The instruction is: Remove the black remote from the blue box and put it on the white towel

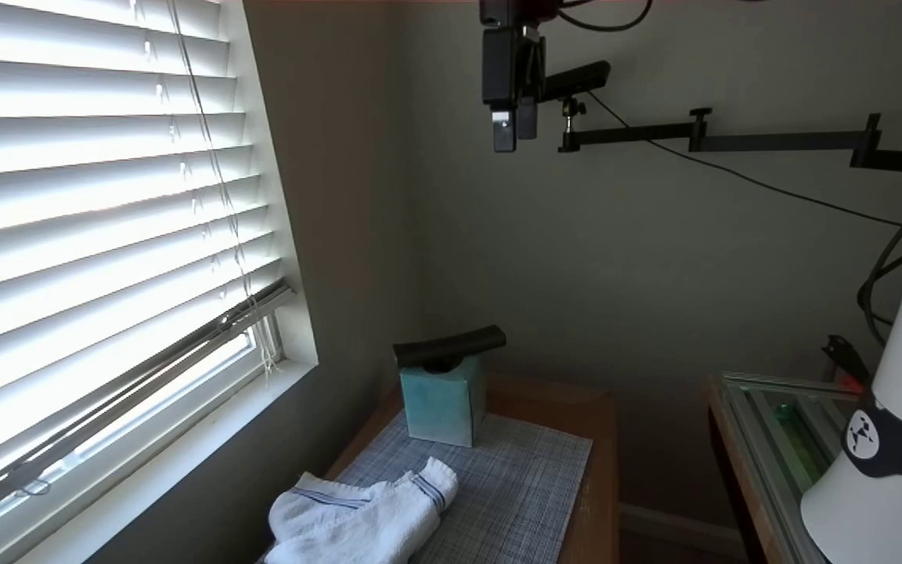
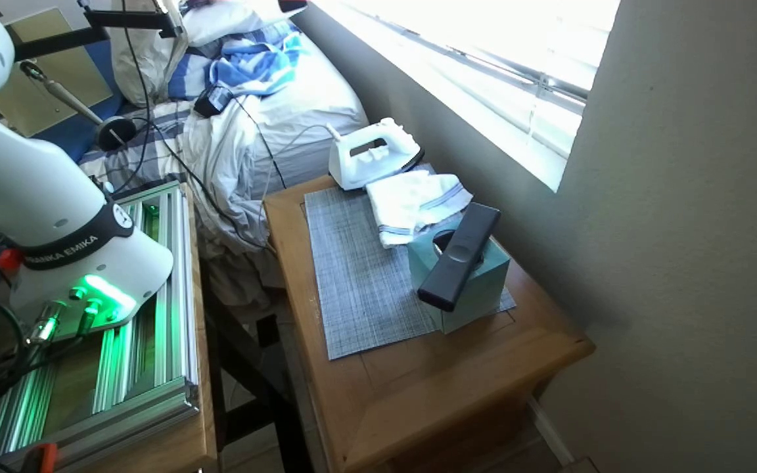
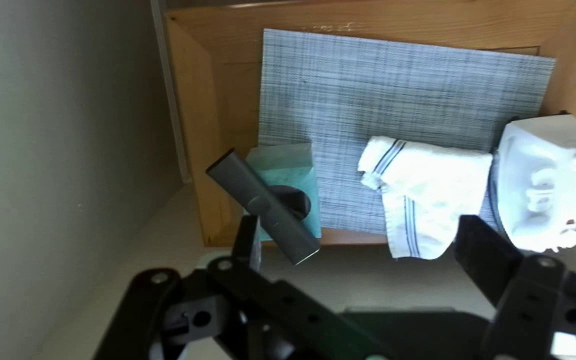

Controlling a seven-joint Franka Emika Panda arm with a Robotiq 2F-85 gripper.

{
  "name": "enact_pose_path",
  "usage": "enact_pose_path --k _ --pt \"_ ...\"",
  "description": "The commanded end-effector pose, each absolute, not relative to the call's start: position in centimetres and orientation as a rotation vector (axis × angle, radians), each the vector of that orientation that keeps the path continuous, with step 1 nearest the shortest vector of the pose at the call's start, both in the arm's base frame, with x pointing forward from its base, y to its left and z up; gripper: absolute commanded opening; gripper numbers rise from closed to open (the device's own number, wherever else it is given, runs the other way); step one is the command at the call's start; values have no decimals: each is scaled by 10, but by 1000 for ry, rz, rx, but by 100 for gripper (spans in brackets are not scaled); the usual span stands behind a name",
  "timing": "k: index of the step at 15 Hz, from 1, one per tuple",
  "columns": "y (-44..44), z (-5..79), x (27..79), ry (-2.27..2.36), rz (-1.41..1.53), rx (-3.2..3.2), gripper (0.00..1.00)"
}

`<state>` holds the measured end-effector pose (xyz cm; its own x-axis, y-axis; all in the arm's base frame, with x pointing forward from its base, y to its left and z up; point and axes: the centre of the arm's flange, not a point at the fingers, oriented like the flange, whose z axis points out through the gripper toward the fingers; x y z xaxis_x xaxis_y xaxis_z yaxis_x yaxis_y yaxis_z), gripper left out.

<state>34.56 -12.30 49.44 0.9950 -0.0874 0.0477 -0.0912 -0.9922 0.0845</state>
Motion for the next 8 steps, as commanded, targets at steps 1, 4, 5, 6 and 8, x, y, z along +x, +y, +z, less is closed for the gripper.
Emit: enact_pose_path --k 1,4,5,6,8 --pt "-175 466 396 -92 8 3044 100" --pt "-195 420 424 -49 -103 3074 100" --pt "-200 400 432 -56 -153 3053 100" --pt "-203 384 439 -56 -190 3047 100" --pt "-203 359 449 -69 -267 3038 100"
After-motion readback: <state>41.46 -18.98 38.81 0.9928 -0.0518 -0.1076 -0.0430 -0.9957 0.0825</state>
